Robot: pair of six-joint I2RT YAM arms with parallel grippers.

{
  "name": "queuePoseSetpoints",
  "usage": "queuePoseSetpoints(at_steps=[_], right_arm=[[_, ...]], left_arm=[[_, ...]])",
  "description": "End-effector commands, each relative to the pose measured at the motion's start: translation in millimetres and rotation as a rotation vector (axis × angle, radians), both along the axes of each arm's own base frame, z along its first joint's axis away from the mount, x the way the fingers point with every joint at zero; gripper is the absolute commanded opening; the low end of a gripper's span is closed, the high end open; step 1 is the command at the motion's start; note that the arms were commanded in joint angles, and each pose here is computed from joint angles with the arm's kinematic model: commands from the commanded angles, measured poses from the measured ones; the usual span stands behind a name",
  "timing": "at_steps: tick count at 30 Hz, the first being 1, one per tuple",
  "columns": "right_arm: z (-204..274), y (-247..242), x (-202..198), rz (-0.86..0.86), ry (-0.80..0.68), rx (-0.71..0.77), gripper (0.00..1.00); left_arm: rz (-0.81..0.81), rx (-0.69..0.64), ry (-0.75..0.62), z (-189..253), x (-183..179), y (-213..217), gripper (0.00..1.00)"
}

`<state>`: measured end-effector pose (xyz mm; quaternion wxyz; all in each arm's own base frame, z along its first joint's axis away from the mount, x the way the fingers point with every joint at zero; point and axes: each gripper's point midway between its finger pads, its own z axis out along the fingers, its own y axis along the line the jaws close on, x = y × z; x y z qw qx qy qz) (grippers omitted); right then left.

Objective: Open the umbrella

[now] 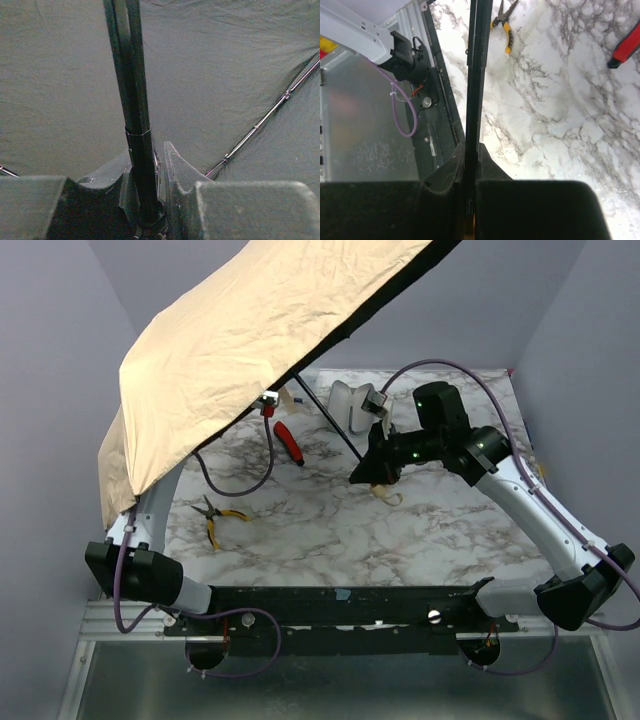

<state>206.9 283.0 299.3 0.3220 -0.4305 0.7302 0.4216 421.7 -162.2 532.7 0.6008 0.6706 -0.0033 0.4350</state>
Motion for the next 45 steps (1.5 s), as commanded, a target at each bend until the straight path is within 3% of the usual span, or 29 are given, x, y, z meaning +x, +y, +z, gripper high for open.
queuePoseSetpoints(at_steps=[1, 7, 14, 24, 35, 45], right_arm=[[-19.7, -20.1, -68.8, 0.134, 0.246, -0.063, 0.01], [22.2, 11.5, -43.1, 0.112, 0.215, 0.105, 0.01], [60.7, 29.6, -27.0, 0.094, 0.16, 0.254, 0.01], [71.9, 40.3, -14.3, 0.097, 0.1, 0.328, 0.01], [62.2, 49.5, -10.4, 0.141, 0.148, 0.323, 0.01], [54.1, 55.8, -27.7, 0.205, 0.159, 0.303, 0.01]], left_arm=[[0.431, -0.133, -0.181, 66.0, -6.3, 113.5, 0.24], [0.213, -0.128, -0.096, 36.2, -16.4, 35.2, 0.3], [0.059, -0.072, 0.038, -7.4, -36.0, -16.3, 0.39], [-0.129, 0.036, 0.219, -81.4, -99.7, -53.8, 0.4], [-0.237, 0.127, 0.205, -107.6, -157.9, -75.0, 0.39], [-0.223, 0.225, 0.219, -127.0, -166.8, -94.5, 0.39]])
